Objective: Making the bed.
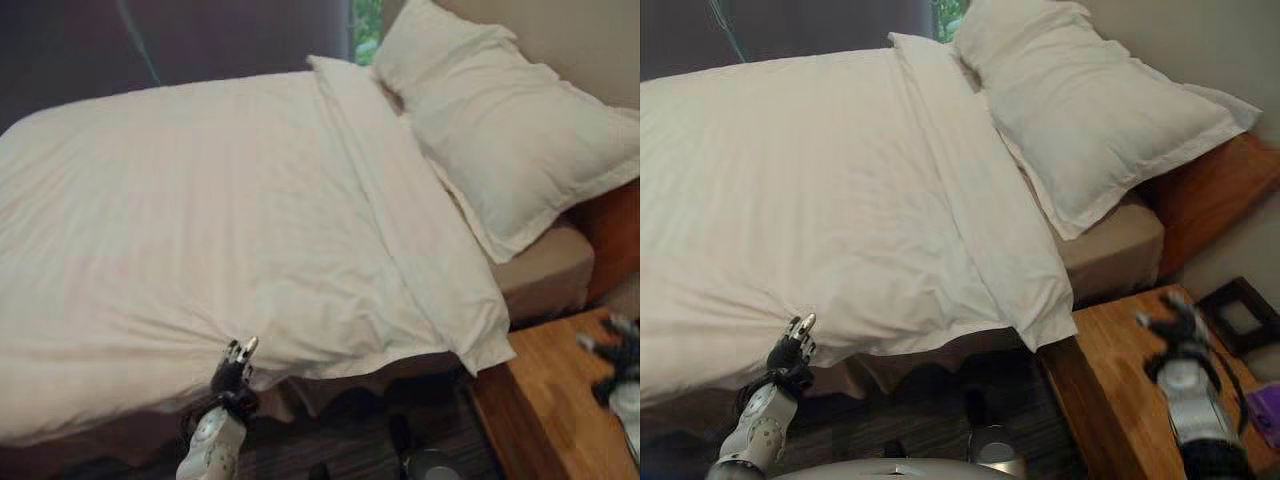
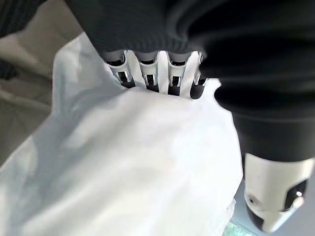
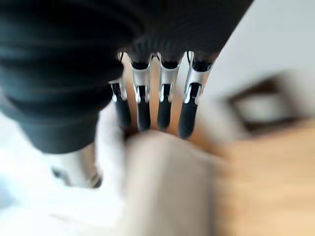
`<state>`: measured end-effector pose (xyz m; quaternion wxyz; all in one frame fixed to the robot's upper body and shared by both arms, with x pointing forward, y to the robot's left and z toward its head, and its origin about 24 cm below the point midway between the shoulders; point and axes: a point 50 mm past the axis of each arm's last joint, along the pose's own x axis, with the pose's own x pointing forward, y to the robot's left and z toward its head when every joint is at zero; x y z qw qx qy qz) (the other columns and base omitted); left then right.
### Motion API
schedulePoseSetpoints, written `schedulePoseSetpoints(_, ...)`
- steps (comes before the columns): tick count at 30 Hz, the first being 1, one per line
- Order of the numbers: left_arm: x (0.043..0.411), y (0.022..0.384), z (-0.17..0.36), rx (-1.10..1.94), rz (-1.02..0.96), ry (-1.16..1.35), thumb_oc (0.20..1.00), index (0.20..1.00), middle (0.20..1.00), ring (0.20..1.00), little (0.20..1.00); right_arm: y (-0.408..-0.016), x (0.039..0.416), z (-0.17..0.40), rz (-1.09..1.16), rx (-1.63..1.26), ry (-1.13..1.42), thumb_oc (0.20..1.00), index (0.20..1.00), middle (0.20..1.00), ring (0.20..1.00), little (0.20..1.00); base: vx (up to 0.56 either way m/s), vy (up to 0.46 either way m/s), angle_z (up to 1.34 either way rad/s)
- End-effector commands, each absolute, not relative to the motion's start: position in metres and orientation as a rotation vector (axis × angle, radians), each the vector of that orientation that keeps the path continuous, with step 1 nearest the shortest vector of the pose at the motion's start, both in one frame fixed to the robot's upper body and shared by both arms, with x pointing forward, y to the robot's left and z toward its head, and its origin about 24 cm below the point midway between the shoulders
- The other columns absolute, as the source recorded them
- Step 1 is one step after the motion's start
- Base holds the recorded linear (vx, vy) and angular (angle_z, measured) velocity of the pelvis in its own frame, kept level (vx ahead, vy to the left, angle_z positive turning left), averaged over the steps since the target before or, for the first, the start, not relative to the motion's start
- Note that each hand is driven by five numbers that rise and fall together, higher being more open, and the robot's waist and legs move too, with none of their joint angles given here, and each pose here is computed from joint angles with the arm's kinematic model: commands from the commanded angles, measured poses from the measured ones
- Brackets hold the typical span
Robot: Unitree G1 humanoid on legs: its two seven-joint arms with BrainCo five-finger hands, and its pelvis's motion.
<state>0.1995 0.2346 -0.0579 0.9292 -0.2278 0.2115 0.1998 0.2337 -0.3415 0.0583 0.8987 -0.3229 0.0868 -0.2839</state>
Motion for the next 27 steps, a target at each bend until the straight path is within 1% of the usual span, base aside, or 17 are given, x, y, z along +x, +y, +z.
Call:
schedulePoseSetpoints(1, 0.227, 0.209, -0.041, -0.477, 0.292, 0.344, 1.000, 1.000, 1.000, 1.000, 1.000, -0.322, 0.259, 0.079, -0.662, -0.286, -0.055, 0.200, 0.200, 0.200, 0.200, 0.200, 0.00, 0.000, 0.00)
schedulePoseSetpoints(5, 0.224, 0.203, -0.044, -0.510, 0.271, 0.369, 1.000, 1.000, 1.000, 1.000, 1.000, -0.263, 0.286, 0.102, -0.477, 0.332, -0.298, 0.200, 0.200, 0.200, 0.200, 0.200, 0.02, -0.018, -0.13)
schedulePoseSetpoints(8, 0.217, 0.195, -0.052, -0.536, 0.250, 0.412, 1.000, 1.000, 1.000, 1.000, 1.000, -0.232, 0.300, 0.109, -0.363, 0.633, -0.352, 0.200, 0.200, 0.200, 0.200, 0.200, 0.05, -0.010, 0.07)
schedulePoseSetpoints(9, 0.217, 0.196, -0.052, -0.536, 0.251, 0.411, 1.000, 1.000, 1.000, 1.000, 1.000, -0.232, 0.300, 0.109, -0.361, 0.636, -0.353, 0.200, 0.200, 0.200, 0.200, 0.200, 0.06, -0.022, 0.01)
schedulePoseSetpoints(10, 0.213, 0.192, -0.058, -0.551, 0.245, 0.443, 1.000, 1.000, 1.000, 1.000, 1.000, -0.213, 0.308, 0.113, -0.290, 0.776, -0.358, 0.200, 0.200, 0.200, 0.200, 0.200, 0.05, -0.024, -0.01)
schedulePoseSetpoints(11, 0.211, 0.191, -0.060, -0.559, 0.240, 0.454, 1.000, 1.000, 1.000, 1.000, 1.000, -0.207, 0.312, 0.113, -0.274, 0.821, -0.352, 0.200, 0.200, 0.200, 0.200, 0.200, 0.07, -0.038, 0.03)
schedulePoseSetpoints(13, 0.209, 0.191, -0.061, -0.564, 0.238, 0.459, 1.000, 1.000, 1.000, 1.000, 1.000, -0.200, 0.316, 0.116, -0.248, 0.866, -0.356, 0.200, 0.200, 0.200, 0.200, 0.200, 0.02, -0.033, 0.08)
schedulePoseSetpoints(14, 0.207, 0.189, -0.065, -0.568, 0.228, 0.472, 1.000, 1.000, 1.000, 1.000, 1.000, -0.186, 0.326, 0.121, -0.206, 0.911, -0.353, 0.200, 0.200, 0.200, 0.200, 0.200, -0.03, -0.041, 0.15)
schedulePoseSetpoints(17, 0.212, 0.186, -0.065, -0.564, 0.217, 0.473, 1.000, 1.000, 1.000, 1.000, 1.000, -0.176, 0.342, 0.126, -0.196, 0.922, -0.319, 0.200, 0.200, 0.200, 0.200, 0.200, -0.12, -0.054, 0.17)
schedulePoseSetpoints(19, 0.219, 0.190, -0.065, -0.554, 0.217, 0.459, 1.000, 1.000, 1.000, 1.000, 1.000, -0.185, 0.360, 0.122, -0.251, 0.865, -0.243, 0.200, 0.200, 0.200, 0.200, 0.200, -0.17, -0.047, 0.29)
schedulePoseSetpoints(22, 0.221, 0.194, -0.065, -0.542, 0.218, 0.456, 1.000, 1.000, 1.000, 1.000, 1.000, -0.195, 0.364, 0.114, -0.293, 0.847, -0.203, 0.200, 0.200, 0.200, 0.200, 0.200, -0.06, -0.010, 0.10)
schedulePoseSetpoints(27, 0.217, 0.202, -0.074, -0.555, 0.268, 0.490, 1.000, 1.000, 1.000, 1.000, 1.000, -0.210, 0.355, 0.069, -0.410, 0.844, -0.051, 0.200, 0.200, 0.200, 0.200, 0.200, -0.06, 0.029, 0.00)
